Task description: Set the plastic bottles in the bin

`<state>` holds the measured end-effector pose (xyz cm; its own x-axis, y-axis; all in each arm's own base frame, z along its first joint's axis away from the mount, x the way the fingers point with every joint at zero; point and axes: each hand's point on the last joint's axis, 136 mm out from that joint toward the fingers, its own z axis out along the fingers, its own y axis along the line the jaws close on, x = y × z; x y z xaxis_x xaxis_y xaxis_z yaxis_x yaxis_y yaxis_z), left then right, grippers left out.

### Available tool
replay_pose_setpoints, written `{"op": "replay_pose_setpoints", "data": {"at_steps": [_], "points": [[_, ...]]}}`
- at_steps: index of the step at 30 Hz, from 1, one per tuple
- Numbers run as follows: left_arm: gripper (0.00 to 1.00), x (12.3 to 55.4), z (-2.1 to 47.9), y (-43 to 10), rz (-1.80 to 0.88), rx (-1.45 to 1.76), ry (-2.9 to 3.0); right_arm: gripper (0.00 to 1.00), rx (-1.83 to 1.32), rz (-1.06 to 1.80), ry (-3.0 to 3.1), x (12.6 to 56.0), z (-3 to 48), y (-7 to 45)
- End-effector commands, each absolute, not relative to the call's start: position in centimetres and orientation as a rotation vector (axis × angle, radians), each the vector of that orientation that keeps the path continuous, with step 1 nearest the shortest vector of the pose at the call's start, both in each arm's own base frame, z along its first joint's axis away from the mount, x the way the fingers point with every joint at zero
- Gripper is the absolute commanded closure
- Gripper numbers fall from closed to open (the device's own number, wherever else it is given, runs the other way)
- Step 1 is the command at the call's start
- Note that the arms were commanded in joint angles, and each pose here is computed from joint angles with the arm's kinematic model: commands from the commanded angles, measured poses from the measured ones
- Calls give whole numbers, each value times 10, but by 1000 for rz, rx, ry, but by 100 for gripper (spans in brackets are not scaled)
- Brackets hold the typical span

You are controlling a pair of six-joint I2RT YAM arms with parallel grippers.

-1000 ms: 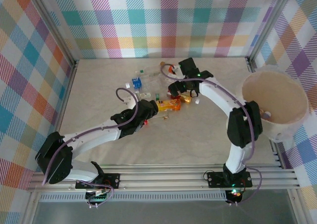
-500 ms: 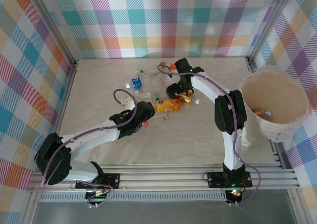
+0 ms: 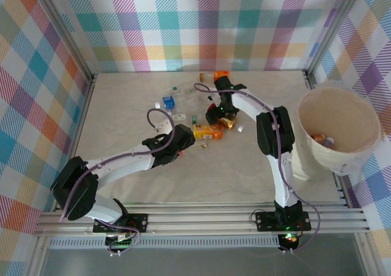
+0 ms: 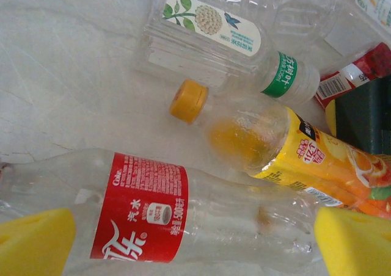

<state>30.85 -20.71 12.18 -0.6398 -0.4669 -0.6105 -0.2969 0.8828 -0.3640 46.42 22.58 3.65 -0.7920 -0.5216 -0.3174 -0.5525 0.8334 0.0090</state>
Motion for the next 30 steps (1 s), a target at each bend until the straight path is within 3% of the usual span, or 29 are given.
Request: {"op": "replay_pose_setpoints", "data": {"at_steps": [1, 7, 20, 30], "points": [[0, 315, 129, -215, -331, -548, 2303, 10, -821, 155, 2702, 467, 43, 229], [0, 318, 129, -224, -371, -525, 2308, 26, -795, 156, 2647, 468, 62, 228], [0, 312, 111, -231, -431, -596, 2354, 33, -685, 124, 2518, 453, 123, 211], [0, 318, 111, -256, -579, -561, 2348, 36, -549, 210, 2308, 422, 214, 198]]}}
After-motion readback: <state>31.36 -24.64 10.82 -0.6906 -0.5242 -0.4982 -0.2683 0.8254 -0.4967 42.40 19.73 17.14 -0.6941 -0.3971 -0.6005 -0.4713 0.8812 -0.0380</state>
